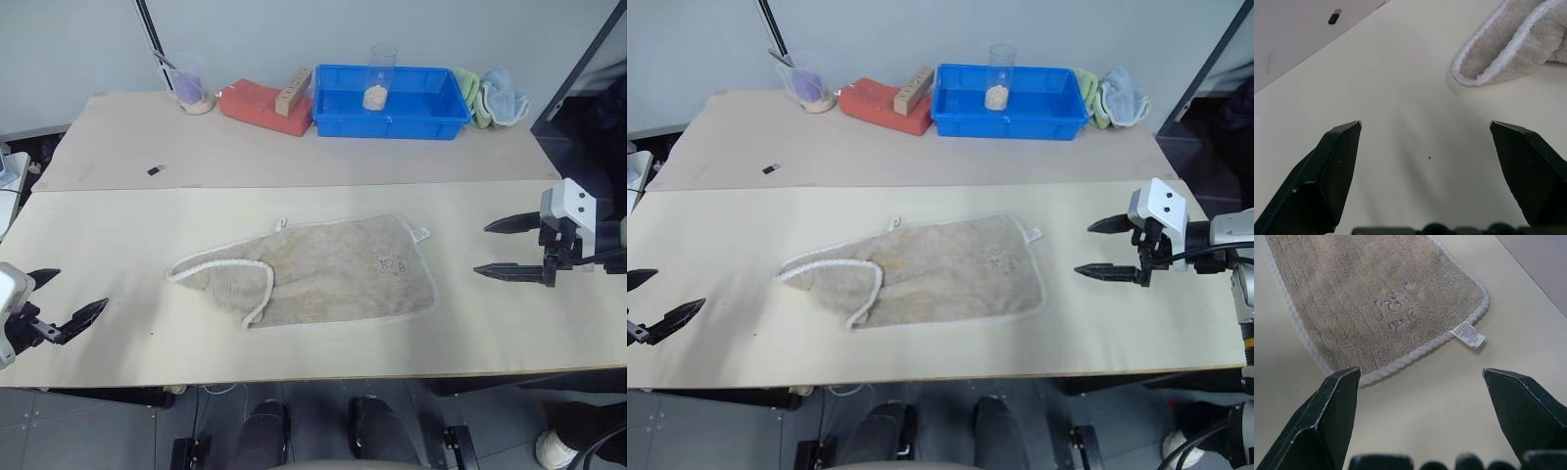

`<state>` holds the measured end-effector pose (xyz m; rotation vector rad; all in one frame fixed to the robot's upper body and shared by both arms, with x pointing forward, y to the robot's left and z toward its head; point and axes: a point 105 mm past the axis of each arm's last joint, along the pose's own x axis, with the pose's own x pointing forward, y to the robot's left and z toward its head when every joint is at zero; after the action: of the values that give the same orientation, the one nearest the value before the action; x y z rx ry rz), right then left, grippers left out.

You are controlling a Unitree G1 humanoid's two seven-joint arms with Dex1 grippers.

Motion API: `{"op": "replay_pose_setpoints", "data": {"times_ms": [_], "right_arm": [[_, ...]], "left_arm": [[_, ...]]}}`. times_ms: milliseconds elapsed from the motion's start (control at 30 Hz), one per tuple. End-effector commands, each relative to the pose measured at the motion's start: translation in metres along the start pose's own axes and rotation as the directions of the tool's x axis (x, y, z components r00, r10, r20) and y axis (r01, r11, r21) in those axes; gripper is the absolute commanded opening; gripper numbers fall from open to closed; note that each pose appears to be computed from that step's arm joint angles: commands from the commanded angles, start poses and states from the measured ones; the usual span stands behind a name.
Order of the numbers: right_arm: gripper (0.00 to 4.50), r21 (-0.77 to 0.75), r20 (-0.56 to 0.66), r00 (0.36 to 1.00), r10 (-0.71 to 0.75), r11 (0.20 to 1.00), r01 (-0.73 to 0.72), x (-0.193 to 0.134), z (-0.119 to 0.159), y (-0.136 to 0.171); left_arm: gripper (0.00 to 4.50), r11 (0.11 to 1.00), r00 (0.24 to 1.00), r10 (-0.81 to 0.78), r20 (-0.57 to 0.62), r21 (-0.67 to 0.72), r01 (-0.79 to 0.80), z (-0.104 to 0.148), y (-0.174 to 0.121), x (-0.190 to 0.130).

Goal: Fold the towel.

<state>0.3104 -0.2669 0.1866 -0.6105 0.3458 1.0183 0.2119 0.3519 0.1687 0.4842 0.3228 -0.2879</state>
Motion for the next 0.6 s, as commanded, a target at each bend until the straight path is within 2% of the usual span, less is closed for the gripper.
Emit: {"op": "replay_pose_setpoints", "data": {"times_ms": [33,200,333,600], "right_arm": [[4.42,-0.025,0.020,1.000,-0.015,1.000,0.015,-0.004,0.008,-0.001],[4.42,-0.019,0.025,1.000,-0.016,1.000,0.016,-0.002,0.007,0.000],[4.42,-0.016,0.048,0.999,-0.012,1.000,0.013,0.003,0.011,0.004],[4.42,-0.006,0.097,0.995,0.021,1.000,-0.020,0.011,0.025,0.022]], "left_arm": [[4.50,0.999,1.000,0.011,0.028,0.030,-0.012,0.010,0.003,-0.004],[4.50,0.998,0.997,-0.067,0.032,-0.006,0.067,0.013,-0.004,-0.001],[4.50,0.993,0.989,-0.118,0.093,0.028,0.115,0.027,-0.009,0.010],[4.50,0.931,0.912,-0.364,0.188,0.109,0.349,0.064,-0.052,0.053]]}}
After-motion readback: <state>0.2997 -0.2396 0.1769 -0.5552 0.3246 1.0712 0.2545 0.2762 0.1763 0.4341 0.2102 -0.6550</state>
